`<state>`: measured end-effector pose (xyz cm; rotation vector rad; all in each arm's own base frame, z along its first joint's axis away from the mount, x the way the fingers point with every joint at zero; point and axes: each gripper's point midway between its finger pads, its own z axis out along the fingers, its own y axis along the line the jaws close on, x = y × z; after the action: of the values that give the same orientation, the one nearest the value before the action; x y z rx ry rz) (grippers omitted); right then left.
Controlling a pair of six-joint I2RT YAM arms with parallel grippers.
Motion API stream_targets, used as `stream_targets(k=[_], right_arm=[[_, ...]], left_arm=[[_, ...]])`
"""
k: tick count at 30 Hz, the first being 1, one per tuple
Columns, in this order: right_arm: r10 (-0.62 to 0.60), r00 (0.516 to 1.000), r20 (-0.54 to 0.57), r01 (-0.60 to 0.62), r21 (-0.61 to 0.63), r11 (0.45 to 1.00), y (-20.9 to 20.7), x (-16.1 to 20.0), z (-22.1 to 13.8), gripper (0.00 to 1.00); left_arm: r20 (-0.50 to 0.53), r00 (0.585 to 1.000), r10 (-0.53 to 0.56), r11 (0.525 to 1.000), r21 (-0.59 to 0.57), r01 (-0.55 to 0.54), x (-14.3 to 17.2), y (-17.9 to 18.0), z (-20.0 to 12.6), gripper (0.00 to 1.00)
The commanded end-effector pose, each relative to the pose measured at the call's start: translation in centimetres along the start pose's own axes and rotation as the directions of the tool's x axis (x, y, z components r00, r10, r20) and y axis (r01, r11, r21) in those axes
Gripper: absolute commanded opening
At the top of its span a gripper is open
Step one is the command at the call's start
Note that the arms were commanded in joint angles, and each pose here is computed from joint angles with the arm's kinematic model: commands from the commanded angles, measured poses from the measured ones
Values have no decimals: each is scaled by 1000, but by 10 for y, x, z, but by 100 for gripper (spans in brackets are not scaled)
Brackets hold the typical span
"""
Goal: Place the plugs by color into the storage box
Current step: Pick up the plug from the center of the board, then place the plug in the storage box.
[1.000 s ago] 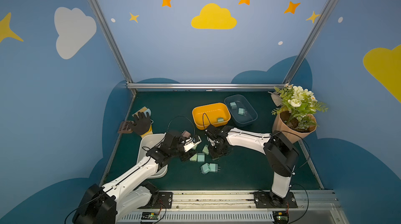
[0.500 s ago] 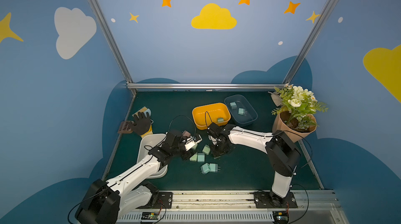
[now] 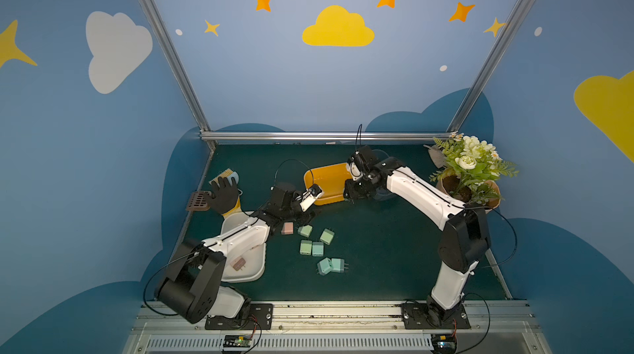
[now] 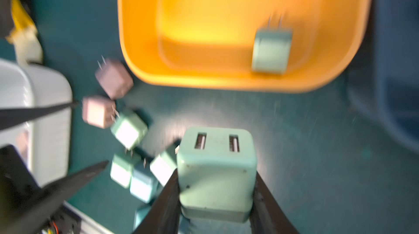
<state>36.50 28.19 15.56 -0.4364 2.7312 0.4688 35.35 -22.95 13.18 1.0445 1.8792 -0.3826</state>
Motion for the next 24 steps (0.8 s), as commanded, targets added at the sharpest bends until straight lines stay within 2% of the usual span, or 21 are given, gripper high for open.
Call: stream_targets(k=[1,5,10,18,24], right_arm=[[-22,999,-39,23,20,1000,-15,-15,21,28],[-1,999,-33,2,27,1000,-32,-46,47,28],[14,999,-41,-13,13,1000,-41,-61,77,29],[8,1000,-22,-8,0,1000,-46,-74,104,34],[6,1000,-8,-6,1,1000,-48,-78,103,43]], left_arm=[[68,997,40,999,8,-41,-22,16,14,63],[102,989,111,994,3,-112,-32,30,33,64],[177,984,-8,1000,-18,12,-46,61,40,64],[167,985,-36,999,24,33,-35,58,52,64],[160,985,-59,998,32,55,-39,59,55,64]])
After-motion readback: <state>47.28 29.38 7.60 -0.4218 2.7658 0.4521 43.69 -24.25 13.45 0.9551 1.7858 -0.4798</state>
